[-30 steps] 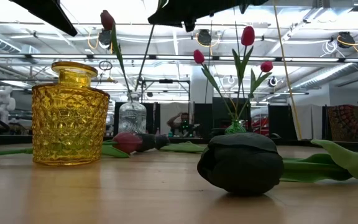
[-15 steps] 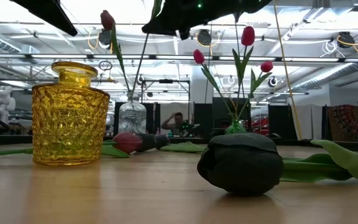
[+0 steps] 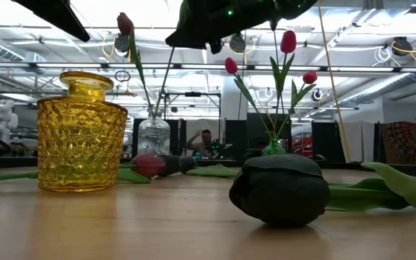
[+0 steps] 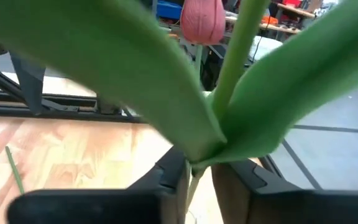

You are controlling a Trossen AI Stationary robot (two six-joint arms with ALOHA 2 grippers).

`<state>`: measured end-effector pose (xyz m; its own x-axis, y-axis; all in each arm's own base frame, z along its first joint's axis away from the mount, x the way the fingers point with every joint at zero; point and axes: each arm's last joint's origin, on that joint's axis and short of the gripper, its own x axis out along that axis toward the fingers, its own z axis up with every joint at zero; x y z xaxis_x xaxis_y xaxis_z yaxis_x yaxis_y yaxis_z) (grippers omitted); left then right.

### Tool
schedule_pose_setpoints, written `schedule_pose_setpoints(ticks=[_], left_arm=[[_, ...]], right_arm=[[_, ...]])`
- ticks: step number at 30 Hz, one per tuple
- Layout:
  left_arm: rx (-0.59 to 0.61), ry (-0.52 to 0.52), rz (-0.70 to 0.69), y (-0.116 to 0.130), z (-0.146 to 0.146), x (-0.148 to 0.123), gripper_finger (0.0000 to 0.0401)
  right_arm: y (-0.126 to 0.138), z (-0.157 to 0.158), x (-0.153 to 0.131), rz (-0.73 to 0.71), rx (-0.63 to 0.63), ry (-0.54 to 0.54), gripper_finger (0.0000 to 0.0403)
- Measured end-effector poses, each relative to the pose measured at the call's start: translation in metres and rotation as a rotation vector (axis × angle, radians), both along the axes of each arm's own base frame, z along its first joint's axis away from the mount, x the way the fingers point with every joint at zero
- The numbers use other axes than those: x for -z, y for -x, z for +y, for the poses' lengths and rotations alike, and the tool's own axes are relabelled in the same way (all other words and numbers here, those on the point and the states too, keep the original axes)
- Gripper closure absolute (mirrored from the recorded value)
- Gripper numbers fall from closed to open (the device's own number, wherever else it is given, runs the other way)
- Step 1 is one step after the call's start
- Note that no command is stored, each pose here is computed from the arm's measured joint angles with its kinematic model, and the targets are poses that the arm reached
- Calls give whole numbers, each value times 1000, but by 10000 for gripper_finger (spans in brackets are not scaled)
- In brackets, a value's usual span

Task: Sort flowers into vase by color
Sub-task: Put the right dark red tulip into the transparent vase, then put the dark red tulip into the transparent vase

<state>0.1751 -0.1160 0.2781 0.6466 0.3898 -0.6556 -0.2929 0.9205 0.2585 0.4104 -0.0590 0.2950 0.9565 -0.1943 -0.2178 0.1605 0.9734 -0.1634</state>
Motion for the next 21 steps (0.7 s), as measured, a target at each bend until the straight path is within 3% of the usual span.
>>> schedule_pose_setpoints(ticks=[13, 21], left_arm=[[0, 0, 0, 0, 0, 0, 170], [-3, -4, -4, 0, 0, 0, 170]], right_arm=[[5, 0, 3, 68, 40, -39, 194], [32, 8, -25, 115, 66, -32, 132]])
